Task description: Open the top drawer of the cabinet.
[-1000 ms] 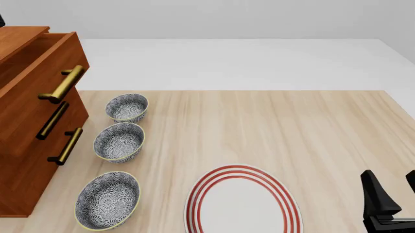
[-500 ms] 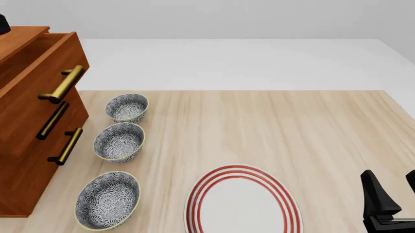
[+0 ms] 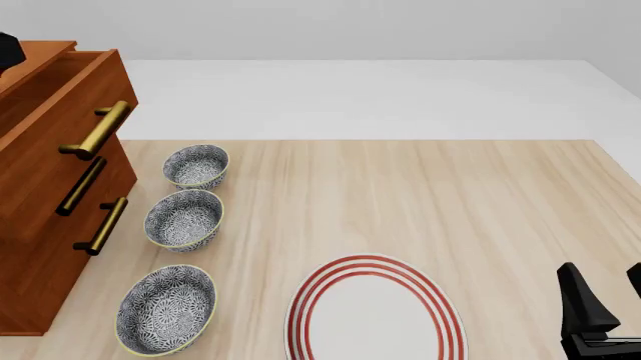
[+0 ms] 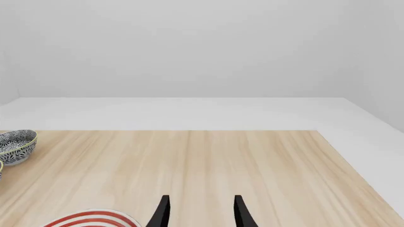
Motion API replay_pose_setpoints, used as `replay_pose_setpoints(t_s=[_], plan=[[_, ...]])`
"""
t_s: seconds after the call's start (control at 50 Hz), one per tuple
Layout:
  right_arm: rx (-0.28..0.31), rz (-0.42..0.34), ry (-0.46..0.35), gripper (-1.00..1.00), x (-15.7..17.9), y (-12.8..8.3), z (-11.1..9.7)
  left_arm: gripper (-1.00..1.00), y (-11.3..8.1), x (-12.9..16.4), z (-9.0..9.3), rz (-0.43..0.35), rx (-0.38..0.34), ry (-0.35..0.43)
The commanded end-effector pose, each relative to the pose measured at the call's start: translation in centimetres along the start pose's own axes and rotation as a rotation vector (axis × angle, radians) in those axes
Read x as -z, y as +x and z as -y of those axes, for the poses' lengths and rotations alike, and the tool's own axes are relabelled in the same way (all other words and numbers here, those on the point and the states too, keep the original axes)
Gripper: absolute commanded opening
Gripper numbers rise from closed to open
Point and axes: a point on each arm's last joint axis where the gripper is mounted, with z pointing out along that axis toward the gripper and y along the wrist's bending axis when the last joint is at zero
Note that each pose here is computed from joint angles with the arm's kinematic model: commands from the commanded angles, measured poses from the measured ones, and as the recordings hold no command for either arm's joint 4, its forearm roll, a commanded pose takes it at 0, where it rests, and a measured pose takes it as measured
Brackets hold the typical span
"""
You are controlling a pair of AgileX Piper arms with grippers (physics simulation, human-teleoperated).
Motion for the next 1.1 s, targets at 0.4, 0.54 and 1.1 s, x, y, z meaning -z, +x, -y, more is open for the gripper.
replay_pose_setpoints(t_s=[0.4, 0.54, 1.1], plan=[[0.000, 0.000, 0.000, 1.00, 0.0, 0.0, 0.0, 1.00, 1.0, -2.3, -0.8, -0.031, -0.025, -0.037], [0.000, 0.000, 0.000, 1.00, 0.0, 0.0, 0.0, 1.00, 1.8, -3.0, -0.9, -0.048, -0.030, -0.036], [0.000, 0.000, 0.000, 1.00, 0.0, 0.0, 0.0, 1.00, 2.2, -4.2, -1.0, -0.082, -0.044, -0.040]])
